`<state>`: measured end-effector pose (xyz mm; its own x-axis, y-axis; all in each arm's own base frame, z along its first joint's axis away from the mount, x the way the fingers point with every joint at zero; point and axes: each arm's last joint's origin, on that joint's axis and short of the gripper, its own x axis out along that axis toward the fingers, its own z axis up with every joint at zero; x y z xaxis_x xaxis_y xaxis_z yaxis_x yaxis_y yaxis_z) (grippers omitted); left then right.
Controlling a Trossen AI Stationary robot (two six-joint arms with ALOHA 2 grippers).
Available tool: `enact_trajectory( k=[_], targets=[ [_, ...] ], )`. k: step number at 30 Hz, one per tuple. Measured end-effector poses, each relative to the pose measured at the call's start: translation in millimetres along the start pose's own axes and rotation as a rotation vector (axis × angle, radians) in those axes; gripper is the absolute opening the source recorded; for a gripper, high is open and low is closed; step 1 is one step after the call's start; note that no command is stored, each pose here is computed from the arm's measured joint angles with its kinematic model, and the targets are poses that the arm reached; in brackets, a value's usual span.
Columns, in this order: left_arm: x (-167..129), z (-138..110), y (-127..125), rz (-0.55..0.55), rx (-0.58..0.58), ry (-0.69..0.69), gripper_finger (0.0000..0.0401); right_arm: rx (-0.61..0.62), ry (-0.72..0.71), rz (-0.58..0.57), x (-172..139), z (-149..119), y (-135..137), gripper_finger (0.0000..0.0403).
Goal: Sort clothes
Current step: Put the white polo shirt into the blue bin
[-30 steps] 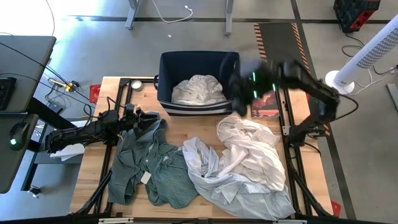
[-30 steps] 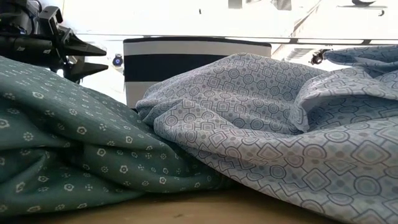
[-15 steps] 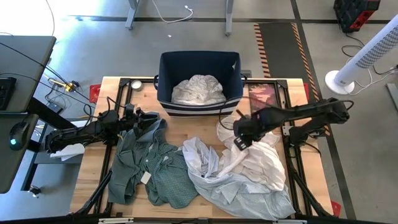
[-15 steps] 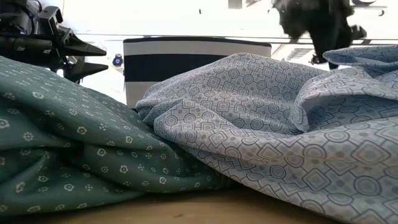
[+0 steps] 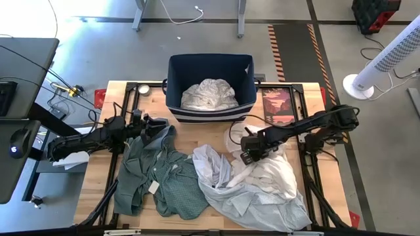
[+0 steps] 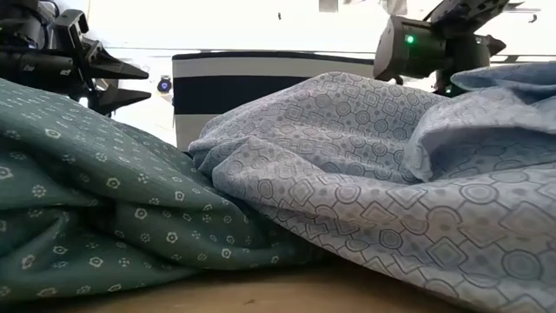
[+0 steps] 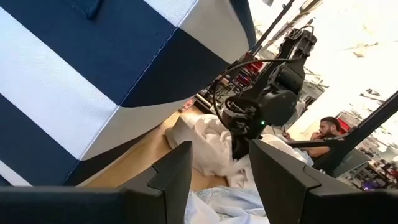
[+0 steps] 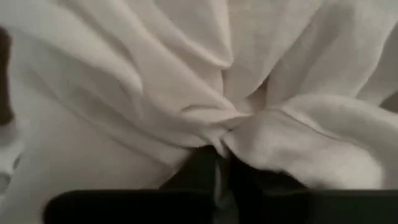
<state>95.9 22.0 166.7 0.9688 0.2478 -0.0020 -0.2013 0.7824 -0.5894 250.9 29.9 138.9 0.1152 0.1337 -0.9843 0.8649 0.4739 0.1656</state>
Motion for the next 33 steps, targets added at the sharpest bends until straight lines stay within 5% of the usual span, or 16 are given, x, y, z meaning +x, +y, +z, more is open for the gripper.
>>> enact_trajectory(
  k=[3,10,15,19,22,25,29,33],
  targets=[
    [0.1,0.1,-0.1,-0.001,-0.023,0.000,0.0157,-0.082,-0.092,0.028,-29.8,3.3,9.8,0.0016],
    [0.0,1.1,-0.8,-0.008,-0.055,-0.012,0.0157,-0.340,-0.404,0.493,-185.6,0.7,42.0,0.0005],
    [0.0,1.7,-1.1,-0.011,-0.082,-0.018,0.0157,-0.462,-0.925,0.909,-322.5,3.1,45.4,0.0004],
    [0.0,2.1,-1.5,-0.015,-0.100,-0.022,0.0157,-0.481,-1.523,1.061,-415.6,10.0,34.0,0.0002],
    [0.0,3.0,-2.1,-0.021,-0.099,-0.031,0.0157,-0.445,-1.943,0.991,-462.9,19.5,24.3,0.0002],
    [-0.1,3.7,-2.5,-0.025,-0.095,-0.039,0.0157,-0.434,-2.191,0.758,-488.3,36.9,17.6,0.0001],
    [-0.1,3.6,-2.5,-0.027,-0.095,-0.037,0.0157,-0.408,-2.143,0.503,-490.1,75.8,14.7,0.0001],
    [-0.1,3.6,-2.5,-0.026,-0.094,-0.037,0.0157,-0.342,-1.882,0.462,-467.6,114.9,13.2,0.0001]
  ],
)
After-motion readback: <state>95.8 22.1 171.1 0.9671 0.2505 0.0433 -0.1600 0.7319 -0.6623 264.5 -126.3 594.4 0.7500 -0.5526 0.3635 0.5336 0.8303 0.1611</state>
